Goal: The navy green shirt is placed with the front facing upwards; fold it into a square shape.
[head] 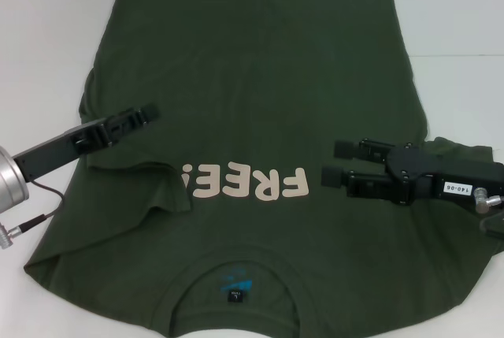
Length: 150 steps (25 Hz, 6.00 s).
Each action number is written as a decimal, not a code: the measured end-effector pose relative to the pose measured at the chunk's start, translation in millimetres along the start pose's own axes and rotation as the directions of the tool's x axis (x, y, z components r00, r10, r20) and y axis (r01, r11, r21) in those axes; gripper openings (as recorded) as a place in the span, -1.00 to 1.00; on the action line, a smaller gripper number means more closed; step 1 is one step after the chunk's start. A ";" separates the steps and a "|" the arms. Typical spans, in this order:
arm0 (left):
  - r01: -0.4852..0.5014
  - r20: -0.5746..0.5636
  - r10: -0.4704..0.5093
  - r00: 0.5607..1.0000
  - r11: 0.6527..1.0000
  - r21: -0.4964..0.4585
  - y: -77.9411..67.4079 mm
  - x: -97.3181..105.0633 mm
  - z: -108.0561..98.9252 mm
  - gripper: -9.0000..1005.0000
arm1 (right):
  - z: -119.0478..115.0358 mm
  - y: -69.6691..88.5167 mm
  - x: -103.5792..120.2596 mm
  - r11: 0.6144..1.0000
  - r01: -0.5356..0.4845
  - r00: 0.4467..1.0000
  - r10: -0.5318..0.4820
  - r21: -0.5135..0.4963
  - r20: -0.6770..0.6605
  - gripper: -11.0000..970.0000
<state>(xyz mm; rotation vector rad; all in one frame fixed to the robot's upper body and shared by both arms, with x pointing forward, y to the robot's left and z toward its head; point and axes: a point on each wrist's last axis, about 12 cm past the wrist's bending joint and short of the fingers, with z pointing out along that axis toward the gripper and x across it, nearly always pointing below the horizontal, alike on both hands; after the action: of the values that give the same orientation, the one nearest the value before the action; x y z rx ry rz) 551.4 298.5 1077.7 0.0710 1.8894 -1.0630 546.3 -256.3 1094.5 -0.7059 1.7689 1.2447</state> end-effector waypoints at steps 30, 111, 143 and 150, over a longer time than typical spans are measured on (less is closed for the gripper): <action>-0.062 0.013 0.067 0.998 0.977 -0.204 24.0 0.1 -5.5 0.82 | -2.3 -0.8 0.1 1.000 -0.007 1.000 0.007 0.002 -0.004 0.82; -0.208 -0.138 0.168 0.976 0.905 -0.371 38.8 14.8 21.0 0.81 | 1.3 -0.1 -1.9 0.999 -0.043 0.999 0.043 -0.004 -0.001 0.82; -0.215 -0.144 0.175 0.974 0.917 -0.336 29.1 0.4 38.4 -0.93 | 0.5 -0.6 -1.9 0.999 -0.038 0.999 0.038 0.001 0.003 0.82; -0.229 -0.139 0.194 0.971 0.920 -0.319 20.7 -9.9 59.3 -0.93 | -0.5 -0.3 -0.1 0.999 -0.039 0.999 0.039 0.003 0.002 0.82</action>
<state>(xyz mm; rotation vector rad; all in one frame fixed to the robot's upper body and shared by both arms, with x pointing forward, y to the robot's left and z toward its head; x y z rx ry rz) 607.5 273.8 1060.7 0.1353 2.0787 -0.5931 546.4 -256.9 1094.5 -0.6717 1.7903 1.2678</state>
